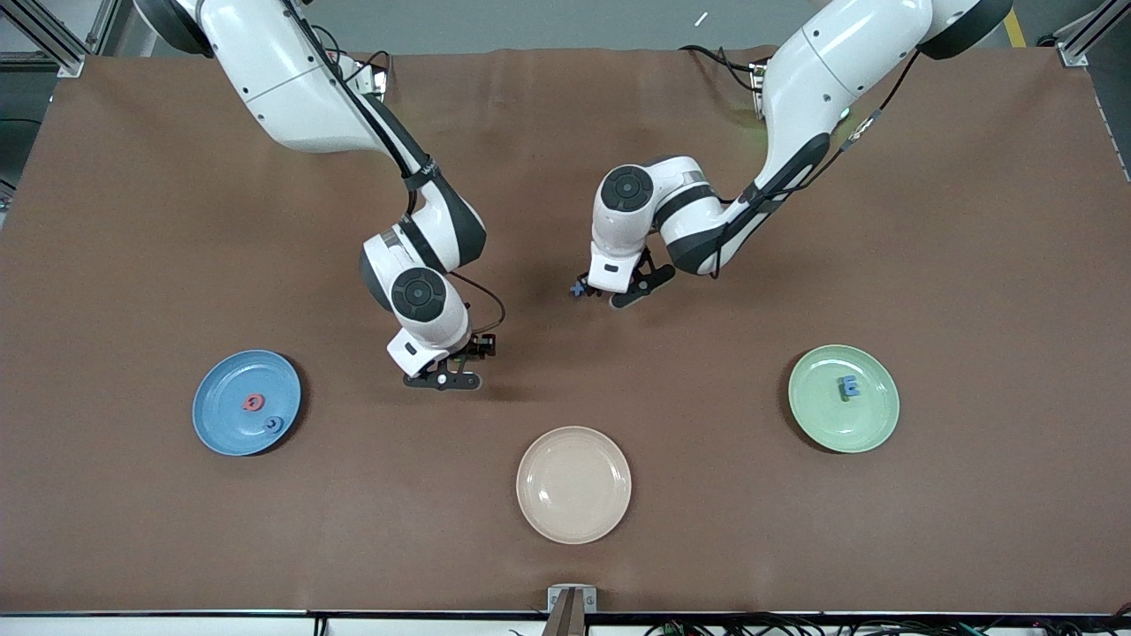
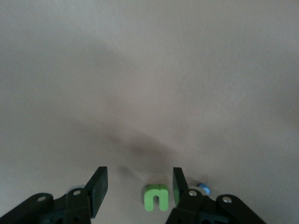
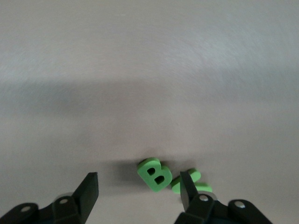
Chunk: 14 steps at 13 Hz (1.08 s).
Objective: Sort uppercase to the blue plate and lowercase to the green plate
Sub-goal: 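Carry the green n to the green plate while the right gripper carries B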
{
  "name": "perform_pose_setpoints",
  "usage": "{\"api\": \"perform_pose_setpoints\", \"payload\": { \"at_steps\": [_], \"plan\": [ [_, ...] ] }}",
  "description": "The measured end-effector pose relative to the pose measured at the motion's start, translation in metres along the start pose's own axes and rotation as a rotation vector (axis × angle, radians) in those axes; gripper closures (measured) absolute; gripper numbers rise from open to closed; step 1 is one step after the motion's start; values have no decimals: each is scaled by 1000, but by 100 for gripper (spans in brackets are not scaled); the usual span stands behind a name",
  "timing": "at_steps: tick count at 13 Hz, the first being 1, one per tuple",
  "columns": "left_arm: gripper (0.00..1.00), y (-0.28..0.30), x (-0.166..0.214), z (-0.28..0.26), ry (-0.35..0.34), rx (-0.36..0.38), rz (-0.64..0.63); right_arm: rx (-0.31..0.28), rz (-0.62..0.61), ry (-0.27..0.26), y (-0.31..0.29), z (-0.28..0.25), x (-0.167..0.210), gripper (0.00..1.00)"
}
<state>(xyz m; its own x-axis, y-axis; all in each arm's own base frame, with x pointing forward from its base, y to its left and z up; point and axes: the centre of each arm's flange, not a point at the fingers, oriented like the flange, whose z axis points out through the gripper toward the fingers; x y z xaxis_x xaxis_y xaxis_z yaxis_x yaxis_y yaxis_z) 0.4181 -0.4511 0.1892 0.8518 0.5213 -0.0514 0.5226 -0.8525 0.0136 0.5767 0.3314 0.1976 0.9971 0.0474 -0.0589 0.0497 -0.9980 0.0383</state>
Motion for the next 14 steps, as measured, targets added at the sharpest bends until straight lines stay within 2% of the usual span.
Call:
{"api": "perform_pose_setpoints", "payload": {
  "at_steps": [3, 5, 11, 12, 13, 14],
  "plan": [
    [38, 4, -13, 7, -14, -1, -15, 13, -172, 39, 1, 0, 5, 18],
    [40, 4, -14, 7, -15, -1, -19, 24, -225, 64, 0, 6, 5, 18],
    [43, 3, -21, 16, -26, 11, -12, 32, -254, 83, 5, 26, -3, 22],
    [45, 3, -22, 16, -27, 11, -11, 32, -254, 84, 5, 25, -2, 28],
    [49, 3, -22, 17, -28, 12, -11, 32, -254, 84, 5, 25, -2, 28],
    [58, 3, -22, 17, -29, 10, -11, 32, -254, 85, 5, 23, -2, 34]
  ]
}}
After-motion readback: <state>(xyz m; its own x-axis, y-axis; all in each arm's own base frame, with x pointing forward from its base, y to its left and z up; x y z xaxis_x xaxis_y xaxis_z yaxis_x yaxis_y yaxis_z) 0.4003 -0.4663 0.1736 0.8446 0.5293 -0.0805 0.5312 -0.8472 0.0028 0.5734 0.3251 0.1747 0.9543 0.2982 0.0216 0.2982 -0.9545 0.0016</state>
